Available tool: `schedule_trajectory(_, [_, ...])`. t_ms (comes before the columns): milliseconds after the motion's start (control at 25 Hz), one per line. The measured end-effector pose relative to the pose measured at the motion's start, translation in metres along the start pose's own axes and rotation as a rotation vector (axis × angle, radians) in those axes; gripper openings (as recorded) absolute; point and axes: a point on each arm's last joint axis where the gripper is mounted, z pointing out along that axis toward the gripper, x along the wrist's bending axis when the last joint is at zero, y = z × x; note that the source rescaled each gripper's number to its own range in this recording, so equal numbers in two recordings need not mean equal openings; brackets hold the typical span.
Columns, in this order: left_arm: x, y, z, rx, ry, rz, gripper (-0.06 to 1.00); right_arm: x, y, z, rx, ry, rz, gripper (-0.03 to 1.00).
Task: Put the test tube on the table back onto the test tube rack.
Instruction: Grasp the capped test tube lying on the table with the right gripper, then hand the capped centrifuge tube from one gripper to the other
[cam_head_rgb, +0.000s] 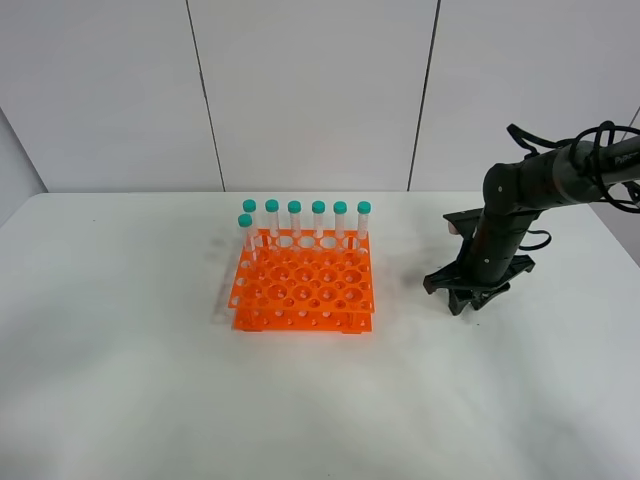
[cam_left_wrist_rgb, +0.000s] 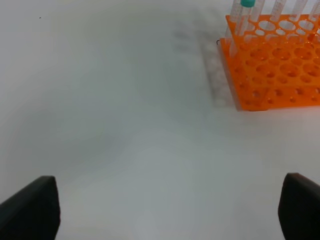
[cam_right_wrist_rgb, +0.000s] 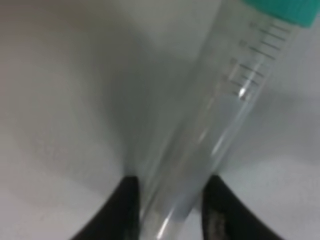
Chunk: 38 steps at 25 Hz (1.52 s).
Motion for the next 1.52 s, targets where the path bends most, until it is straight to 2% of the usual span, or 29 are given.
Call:
schedule_trajectory(80, [0.000,0.000,0.000,0.000,0.000,0.000,1.00,0.000,0.000,0.000,0.002,0.001,0.001,0.00])
schedule_trajectory(400, [0.000,0.000,0.000,0.000,0.000,0.000,1.00,0.000,-0.002,0.000,0.024,0.000,-0.014,0.01])
schedule_trajectory(640, [0.000,0.000,0.000,0.000,0.000,0.000,1.00,-0.003,-0.002,-0.020,0.066,-0.027,-0.110,0.01])
schedule_trajectory(760, [0.000,0.000,0.000,0.000,0.000,0.000,1.00,-0.004,0.001,-0.053,-0.012,-0.039,-0.130,0.01])
schedule_trajectory(920, [0.000,0.000,0.000,0.000,0.000,0.000,1.00,0.000,-0.001,-0.110,-0.185,-0.010,-0.121,0.01])
schedule_trajectory(1080, [0.000,0.000,0.000,0.000,0.000,0.000,1.00,0.022,-0.011,-0.173,-0.387,0.062,-0.169,0.01])
schedule_trajectory(1200, [0.000,0.000,0.000,0.000,0.000,0.000,1.00,0.043,-0.030,-0.206,-0.505,0.068,-0.259,0.01])
schedule_trajectory(1280, [0.000,0.000,0.000,0.000,0.000,-0.006,1.00,0.053,-0.048,-0.216,-0.548,0.040,-0.310,0.01])
schedule_trajectory(1440, [0.000,0.000,0.000,0.000,0.000,0.000,1.00,0.059,-0.088,-0.202,-0.588,-0.031,-0.353,0.01])
schedule_trajectory(1520, [0.000,0.000,0.000,0.000,0.000,0.000,1.00,0.058,-0.108,-0.196,-0.668,-0.027,-0.341,0.01])
